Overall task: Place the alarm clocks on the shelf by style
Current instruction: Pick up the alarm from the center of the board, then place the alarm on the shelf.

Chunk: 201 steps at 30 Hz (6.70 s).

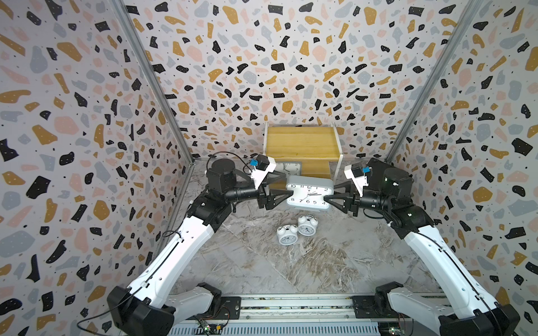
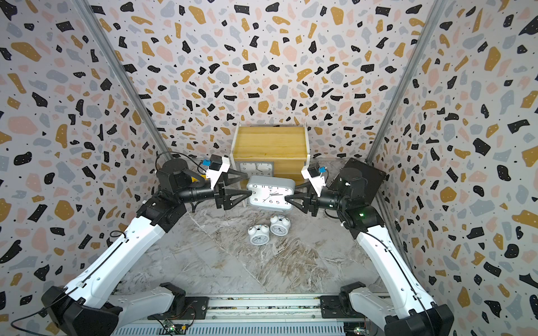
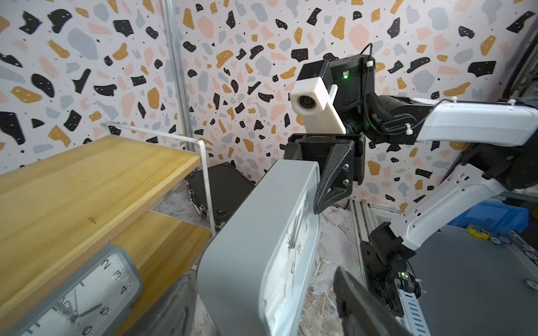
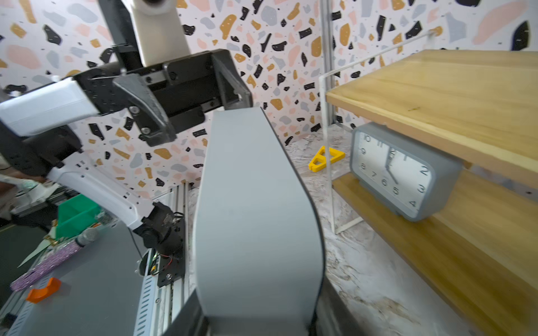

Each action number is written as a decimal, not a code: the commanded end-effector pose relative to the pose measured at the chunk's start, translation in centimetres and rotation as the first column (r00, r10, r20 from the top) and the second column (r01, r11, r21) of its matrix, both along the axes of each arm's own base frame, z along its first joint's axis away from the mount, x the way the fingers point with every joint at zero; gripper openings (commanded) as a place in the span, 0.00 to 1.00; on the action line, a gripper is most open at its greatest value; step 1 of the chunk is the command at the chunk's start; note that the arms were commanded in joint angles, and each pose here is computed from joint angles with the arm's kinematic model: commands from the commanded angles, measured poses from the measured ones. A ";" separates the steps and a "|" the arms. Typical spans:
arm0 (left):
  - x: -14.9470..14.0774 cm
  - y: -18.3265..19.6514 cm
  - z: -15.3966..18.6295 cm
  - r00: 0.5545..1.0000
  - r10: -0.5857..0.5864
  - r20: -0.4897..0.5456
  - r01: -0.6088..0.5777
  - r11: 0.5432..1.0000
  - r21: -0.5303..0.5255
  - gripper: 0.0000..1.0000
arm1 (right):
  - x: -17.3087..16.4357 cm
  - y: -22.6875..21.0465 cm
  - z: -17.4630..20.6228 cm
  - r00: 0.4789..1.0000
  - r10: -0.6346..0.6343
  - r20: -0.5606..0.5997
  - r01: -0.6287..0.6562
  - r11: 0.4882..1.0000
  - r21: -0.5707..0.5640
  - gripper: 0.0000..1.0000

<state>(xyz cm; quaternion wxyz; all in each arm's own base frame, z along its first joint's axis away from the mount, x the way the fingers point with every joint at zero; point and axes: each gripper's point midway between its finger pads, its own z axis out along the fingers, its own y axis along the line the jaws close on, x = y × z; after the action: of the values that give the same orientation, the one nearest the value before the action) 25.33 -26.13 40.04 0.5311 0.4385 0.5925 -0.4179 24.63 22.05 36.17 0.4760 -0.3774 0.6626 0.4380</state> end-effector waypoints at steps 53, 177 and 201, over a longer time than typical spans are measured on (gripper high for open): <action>14.1 7.9 -4.7 0.862 0.502 -0.071 -0.495 0.863 0.096 0.75 | 17.4 -16.6 7.0 0.593 -0.785 0.178 0.803 0.595 -0.049 0.17; 17.2 7.7 -11.1 0.873 0.471 -0.127 -0.431 0.867 0.251 0.12 | 20.0 -5.9 -10.2 0.999 0.002 0.048 0.003 0.994 -0.113 0.49; 17.0 7.4 -11.5 0.880 0.453 -0.145 -0.409 0.877 0.253 0.12 | 19.4 -8.8 -5.3 0.984 -0.096 0.151 0.105 0.993 -0.051 0.75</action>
<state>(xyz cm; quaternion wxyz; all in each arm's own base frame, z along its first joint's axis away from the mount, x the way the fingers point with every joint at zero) 41.91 -18.91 29.01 0.5123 0.3174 0.7554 -0.2571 45.25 13.99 26.47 0.4959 -0.3826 0.6865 0.3692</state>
